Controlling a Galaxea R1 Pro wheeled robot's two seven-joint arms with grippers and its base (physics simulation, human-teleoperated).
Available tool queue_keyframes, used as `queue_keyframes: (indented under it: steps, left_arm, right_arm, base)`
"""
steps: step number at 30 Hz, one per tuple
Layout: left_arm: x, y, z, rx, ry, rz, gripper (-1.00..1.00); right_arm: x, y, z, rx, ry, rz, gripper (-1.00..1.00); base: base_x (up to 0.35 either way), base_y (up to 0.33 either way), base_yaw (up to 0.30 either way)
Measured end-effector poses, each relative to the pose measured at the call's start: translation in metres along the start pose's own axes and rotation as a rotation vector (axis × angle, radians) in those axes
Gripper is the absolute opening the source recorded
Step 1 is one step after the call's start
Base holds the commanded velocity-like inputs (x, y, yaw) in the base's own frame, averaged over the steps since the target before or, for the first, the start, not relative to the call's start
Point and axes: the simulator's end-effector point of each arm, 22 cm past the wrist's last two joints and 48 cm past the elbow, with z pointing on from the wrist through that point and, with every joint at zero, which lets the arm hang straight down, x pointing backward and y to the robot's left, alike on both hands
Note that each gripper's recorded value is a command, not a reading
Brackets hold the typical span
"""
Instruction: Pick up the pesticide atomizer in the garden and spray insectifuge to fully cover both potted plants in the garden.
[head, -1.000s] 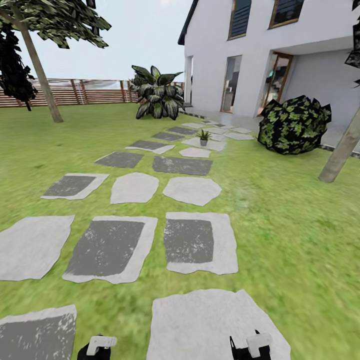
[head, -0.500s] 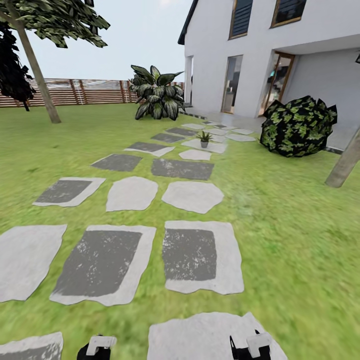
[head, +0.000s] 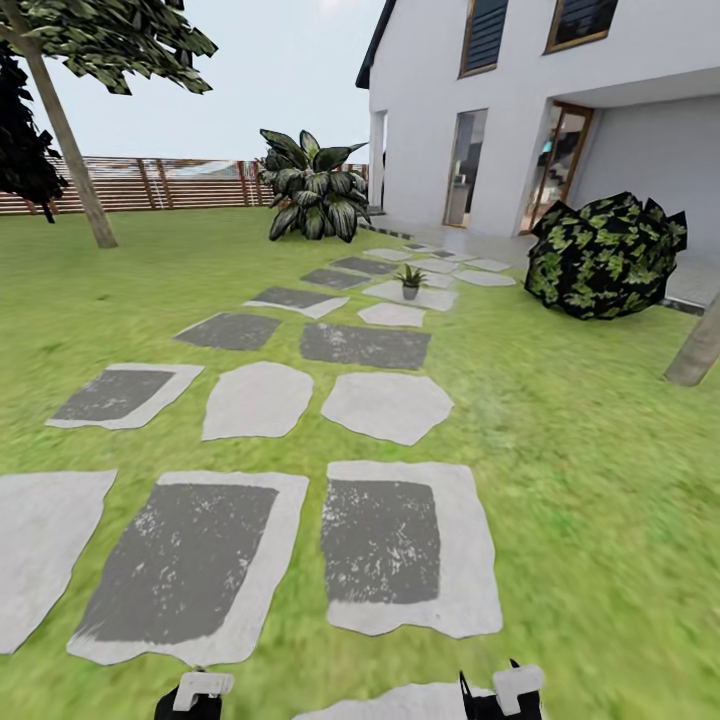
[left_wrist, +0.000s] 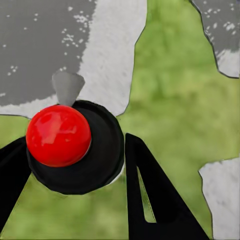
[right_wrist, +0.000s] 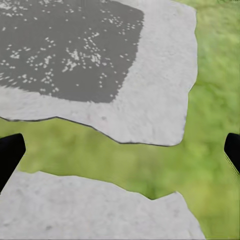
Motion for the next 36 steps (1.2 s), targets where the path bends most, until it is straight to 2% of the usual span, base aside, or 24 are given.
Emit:
queue_keyframes:
  steps: [36]
  left_arm:
    - [-0.0001,-0.0003,0.0,0.001,0.0,0.002,-1.0]
  right_arm:
    - [0.0002,0.0,-0.0001,0.0,0.0,0.0,1.0]
  base:
    - [0.339,0.0,0.0]
